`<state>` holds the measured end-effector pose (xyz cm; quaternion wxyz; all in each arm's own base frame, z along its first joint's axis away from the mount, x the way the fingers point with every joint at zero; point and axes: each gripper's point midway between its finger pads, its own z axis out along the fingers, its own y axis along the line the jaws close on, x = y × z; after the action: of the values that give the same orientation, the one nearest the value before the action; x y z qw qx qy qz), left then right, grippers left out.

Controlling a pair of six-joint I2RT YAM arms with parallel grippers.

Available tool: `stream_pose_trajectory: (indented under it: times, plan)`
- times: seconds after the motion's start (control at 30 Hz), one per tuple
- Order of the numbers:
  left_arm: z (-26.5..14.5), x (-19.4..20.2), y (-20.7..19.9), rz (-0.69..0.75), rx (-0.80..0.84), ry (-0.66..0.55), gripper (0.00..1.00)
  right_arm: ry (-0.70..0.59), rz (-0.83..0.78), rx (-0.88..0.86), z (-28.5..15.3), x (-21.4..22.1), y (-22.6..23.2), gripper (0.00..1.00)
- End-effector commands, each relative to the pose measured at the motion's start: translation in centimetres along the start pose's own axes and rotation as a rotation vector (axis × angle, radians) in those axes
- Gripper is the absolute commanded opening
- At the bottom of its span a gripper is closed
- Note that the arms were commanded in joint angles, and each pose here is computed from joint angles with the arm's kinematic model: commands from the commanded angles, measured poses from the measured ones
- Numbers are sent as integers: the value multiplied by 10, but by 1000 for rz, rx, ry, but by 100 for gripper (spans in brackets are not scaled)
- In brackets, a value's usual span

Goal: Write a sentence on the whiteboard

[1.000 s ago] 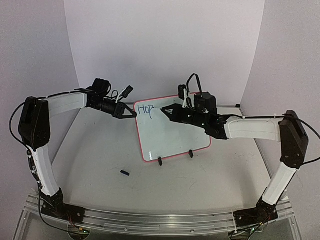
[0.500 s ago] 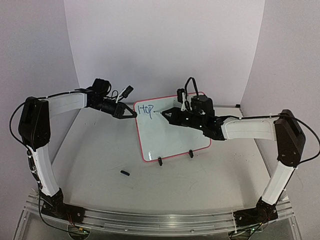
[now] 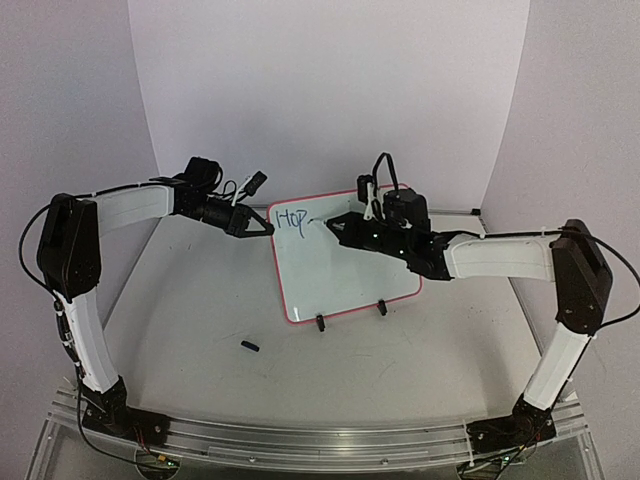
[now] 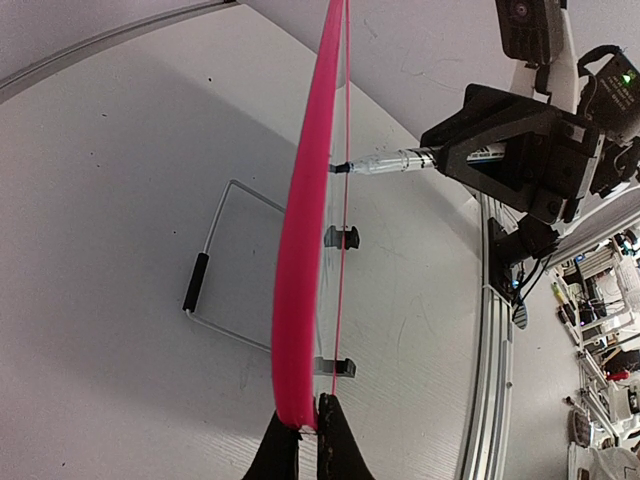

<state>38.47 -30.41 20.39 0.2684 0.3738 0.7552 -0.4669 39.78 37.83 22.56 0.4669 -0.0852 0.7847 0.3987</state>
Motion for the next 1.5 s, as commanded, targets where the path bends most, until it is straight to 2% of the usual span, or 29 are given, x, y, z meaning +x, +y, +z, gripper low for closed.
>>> stream_pose_trajectory:
  times: [0.0, 0.73, 1.1, 1.47]
  plan:
    - [11, 13, -12, 27, 2, 65, 0, -80, -13, 49, -9, -28, -6, 0]
    - [11, 14, -11, 26, 2, 69, 0, -96, -26, 1, 3, -38, 3, 0]
    - [11, 14, -12, 27, 2, 68, 0, -20, -11, -43, 14, -18, 4, 0]
    - [12, 14, -12, 27, 2, 70, 0, 25, 12, -34, 7, -1, -3, 0]
